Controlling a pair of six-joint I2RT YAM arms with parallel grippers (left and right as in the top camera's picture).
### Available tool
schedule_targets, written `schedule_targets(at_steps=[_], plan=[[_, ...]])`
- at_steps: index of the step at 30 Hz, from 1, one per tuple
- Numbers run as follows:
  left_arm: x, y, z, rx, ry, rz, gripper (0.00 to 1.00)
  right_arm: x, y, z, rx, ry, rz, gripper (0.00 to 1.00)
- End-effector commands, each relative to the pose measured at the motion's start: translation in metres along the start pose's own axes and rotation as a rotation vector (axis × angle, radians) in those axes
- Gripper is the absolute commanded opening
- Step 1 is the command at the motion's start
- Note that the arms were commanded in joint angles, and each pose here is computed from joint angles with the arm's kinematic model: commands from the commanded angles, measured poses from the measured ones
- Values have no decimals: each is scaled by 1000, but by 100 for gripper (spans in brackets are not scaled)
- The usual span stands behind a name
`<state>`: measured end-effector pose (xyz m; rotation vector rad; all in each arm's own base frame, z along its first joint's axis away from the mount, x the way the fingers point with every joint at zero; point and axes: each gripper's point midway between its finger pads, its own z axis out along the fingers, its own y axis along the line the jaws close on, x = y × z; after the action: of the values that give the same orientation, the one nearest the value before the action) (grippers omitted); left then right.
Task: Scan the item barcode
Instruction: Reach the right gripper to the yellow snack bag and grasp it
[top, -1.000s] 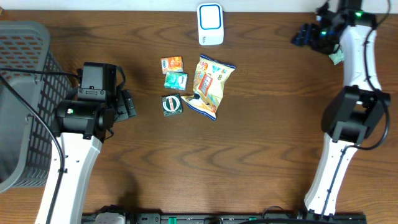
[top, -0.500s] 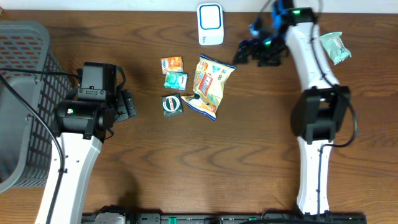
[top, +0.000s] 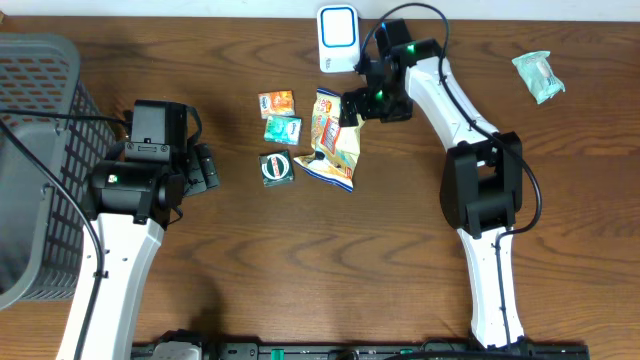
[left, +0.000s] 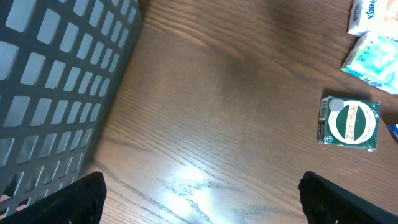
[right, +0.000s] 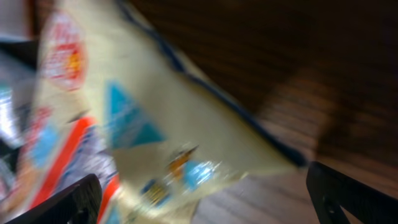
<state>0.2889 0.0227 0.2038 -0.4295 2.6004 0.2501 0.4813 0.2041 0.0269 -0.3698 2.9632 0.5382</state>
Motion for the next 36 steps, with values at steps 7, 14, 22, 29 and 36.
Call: schedule_targets(at_steps=[7, 14, 22, 29, 36], plan=[[-4, -1, -3, 2, -9, -6, 97, -5, 21, 10, -187, -48, 42, 99], [-4, -1, -3, 2, -9, -6, 98, -3, 44, 20, -302, -56, 8, 48], [-4, -1, -3, 2, -9, -6, 98, -12, 40, -8, -341, -89, 29, 1], [-4, -1, -3, 2, -9, -6, 98, -25, 17, -95, -175, -237, 15, 1], [-4, -1, -3, 1, -9, -6, 98, -7, 2, -167, 170, -309, -64, 1]])
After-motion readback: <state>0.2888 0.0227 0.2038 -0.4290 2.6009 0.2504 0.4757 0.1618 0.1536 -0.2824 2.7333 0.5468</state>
